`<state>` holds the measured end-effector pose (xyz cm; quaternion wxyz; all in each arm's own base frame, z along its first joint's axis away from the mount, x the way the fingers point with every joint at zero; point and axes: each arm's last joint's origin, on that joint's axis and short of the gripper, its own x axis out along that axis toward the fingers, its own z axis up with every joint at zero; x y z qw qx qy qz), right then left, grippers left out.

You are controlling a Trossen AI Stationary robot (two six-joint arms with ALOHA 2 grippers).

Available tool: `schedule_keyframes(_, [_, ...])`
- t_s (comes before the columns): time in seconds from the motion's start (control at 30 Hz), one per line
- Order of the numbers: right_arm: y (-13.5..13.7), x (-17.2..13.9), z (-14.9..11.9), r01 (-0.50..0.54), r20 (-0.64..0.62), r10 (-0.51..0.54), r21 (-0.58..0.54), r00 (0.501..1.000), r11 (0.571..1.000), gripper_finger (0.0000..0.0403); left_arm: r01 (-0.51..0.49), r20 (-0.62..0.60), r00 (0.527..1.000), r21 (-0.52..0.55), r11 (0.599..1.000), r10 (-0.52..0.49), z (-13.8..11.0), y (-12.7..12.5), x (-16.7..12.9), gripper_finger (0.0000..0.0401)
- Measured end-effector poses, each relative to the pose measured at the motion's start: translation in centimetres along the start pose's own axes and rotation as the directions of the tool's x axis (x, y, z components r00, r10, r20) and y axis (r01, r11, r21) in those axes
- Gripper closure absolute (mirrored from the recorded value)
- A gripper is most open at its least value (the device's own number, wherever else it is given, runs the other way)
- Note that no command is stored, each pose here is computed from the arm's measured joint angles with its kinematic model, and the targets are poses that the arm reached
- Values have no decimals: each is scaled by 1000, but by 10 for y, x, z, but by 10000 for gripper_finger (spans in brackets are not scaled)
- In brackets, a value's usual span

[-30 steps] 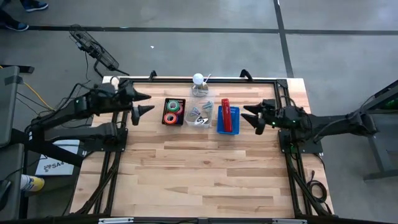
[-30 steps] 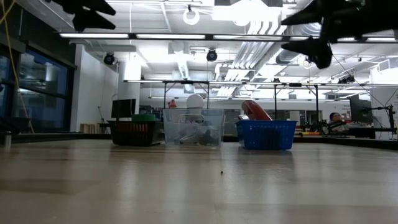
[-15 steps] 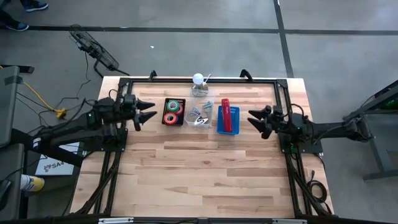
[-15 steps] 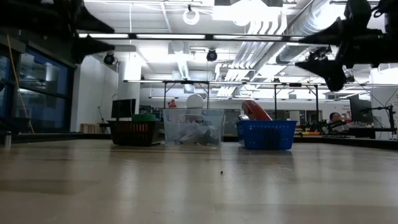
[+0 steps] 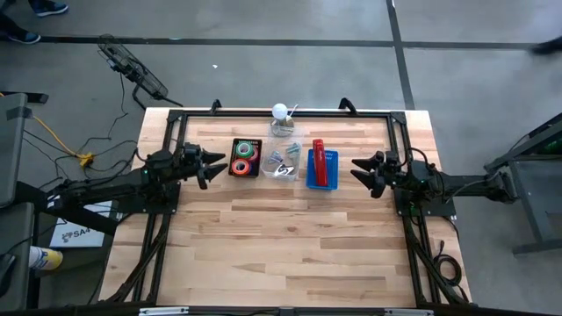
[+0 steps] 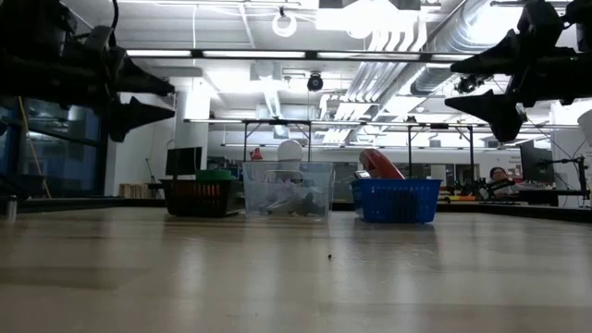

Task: Pick and place Stapler, Stapler remover, tape
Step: Return to Home Position

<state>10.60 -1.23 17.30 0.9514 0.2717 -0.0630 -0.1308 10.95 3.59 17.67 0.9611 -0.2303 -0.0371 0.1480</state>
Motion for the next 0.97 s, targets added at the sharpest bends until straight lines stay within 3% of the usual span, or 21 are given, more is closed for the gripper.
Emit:
schedule_keyframes(0.17, [-2,0,0,48,20,-48,-8,999,999,123,-35,-69,997,-30,999,33,-9,4,0,151])
schedule_keyframes(0.47, [-2,0,0,46,14,-46,-12,999,999,123,-114,-199,975,-72,991,98,-21,11,-2,151])
schedule_keyframes(0.97, [-2,0,0,46,14,-46,-13,999,999,123,-134,-230,967,-69,989,115,-25,12,-3,151])
